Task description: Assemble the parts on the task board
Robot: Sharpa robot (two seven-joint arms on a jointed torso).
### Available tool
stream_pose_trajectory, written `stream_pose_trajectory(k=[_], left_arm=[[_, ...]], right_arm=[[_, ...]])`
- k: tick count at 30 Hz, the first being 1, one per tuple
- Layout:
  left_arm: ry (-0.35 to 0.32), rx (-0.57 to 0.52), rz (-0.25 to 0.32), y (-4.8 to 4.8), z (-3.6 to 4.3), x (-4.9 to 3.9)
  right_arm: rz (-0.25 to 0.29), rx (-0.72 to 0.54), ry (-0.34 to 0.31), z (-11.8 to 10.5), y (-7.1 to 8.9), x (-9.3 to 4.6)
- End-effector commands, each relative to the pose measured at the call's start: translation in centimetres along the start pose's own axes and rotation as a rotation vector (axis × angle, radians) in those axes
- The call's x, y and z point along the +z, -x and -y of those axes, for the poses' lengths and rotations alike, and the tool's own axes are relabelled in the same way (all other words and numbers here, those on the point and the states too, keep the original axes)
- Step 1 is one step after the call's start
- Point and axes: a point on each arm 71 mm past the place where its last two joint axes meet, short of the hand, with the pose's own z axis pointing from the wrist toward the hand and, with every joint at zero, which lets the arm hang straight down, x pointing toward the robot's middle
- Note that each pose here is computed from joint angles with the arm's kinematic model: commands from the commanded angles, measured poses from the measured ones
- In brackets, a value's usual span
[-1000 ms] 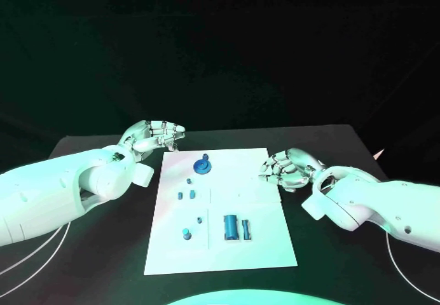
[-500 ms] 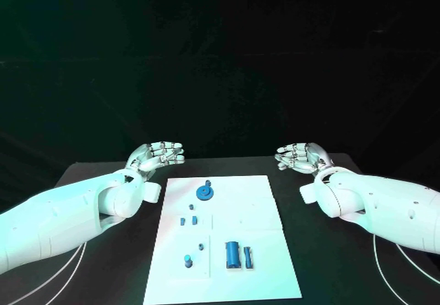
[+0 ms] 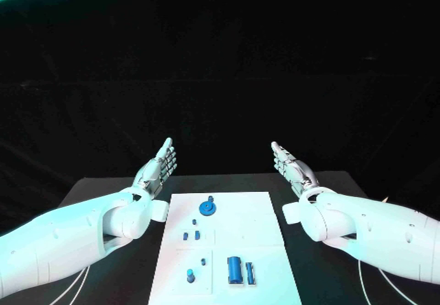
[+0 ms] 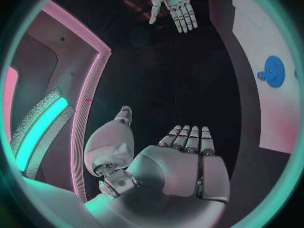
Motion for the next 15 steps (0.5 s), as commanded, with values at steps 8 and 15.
stream_pose_trajectory(k=[8,15], left_arm=[[-0.029,0.055,0.178,-3.97,-0.15,-2.32],[-0.030,0.062,0.201,-4.95,-0.12,-2.98]], right_arm=[[0.108,0.162,0.033,-0.8,-2.2,-2.6],[0.108,0.164,0.033,-0.8,-2.3,-2.6]])
